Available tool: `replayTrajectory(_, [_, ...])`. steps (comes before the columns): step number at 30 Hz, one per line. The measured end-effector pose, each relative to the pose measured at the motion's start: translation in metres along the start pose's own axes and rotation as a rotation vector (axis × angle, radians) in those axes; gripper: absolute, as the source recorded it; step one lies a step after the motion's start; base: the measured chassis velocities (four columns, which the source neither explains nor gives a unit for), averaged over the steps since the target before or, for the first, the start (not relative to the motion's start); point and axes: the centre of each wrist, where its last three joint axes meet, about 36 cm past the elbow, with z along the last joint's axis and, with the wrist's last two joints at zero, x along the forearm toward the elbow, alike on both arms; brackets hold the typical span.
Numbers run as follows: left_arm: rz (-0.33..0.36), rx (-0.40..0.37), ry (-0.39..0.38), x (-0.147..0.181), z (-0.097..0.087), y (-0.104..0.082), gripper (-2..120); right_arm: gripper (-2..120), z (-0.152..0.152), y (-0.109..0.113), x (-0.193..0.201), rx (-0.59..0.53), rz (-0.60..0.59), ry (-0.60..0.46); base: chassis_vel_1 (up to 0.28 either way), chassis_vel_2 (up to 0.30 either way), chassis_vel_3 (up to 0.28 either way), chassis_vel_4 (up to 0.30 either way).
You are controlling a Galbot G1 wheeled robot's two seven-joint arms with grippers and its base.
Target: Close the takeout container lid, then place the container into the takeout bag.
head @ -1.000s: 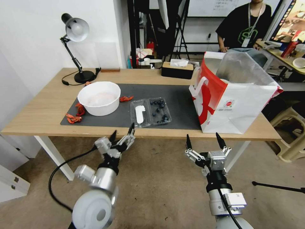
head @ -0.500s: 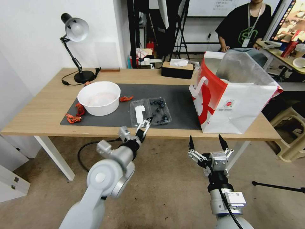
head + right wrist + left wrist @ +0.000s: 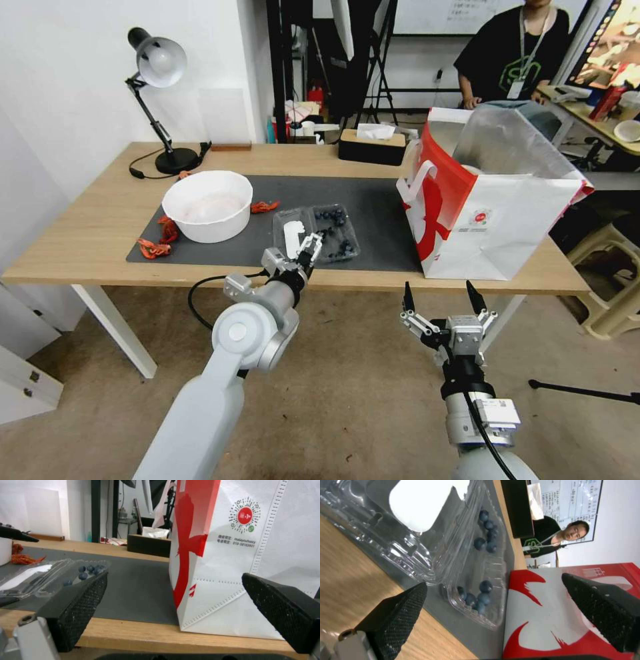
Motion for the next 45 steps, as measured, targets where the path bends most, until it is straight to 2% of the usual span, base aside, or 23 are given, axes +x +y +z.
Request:
replayTrajectory(9, [-0.03,-0.018,-0.006,-0.003,-0.001,0.004,100,100,0.001,0.0,-0.002,0.003,0.001,0.001,0.0,0.0,0.0,0.0])
replayTrajectory(19, [-0.023,-0.038,-0.023,-0.005,-0.004,0.007,100,100,0.002,0.0,-0.002,0.002,0.002,0.005,0.0,0.0,0.0,0.0])
replayTrajectory(26, [-0.005,-0.091,-0.08,-0.011,-0.007,0.011,100,100,0.001,0.001,-0.001,-0.003,0.006,0.007,0.0,0.0,0.0,0.0])
replayTrajectory(34, [0.017,-0.142,-0.104,-0.011,-0.004,0.013,100,100,0.001,0.001,-0.001,-0.004,0.007,0.005,0.0,0.0,0.0,0.0])
replayTrajectory(37, [0.046,-0.197,-0.127,-0.011,0.001,0.017,100,100,0.001,0.001,-0.001,-0.004,0.008,0.006,0.0,0.0,0.0,0.0])
replayTrajectory(45, [0.06,-0.223,-0.132,-0.009,0.005,0.018,100,100,0.001,0.001,-0.002,-0.003,0.009,0.005,0.0,0.0,0.0,0.0])
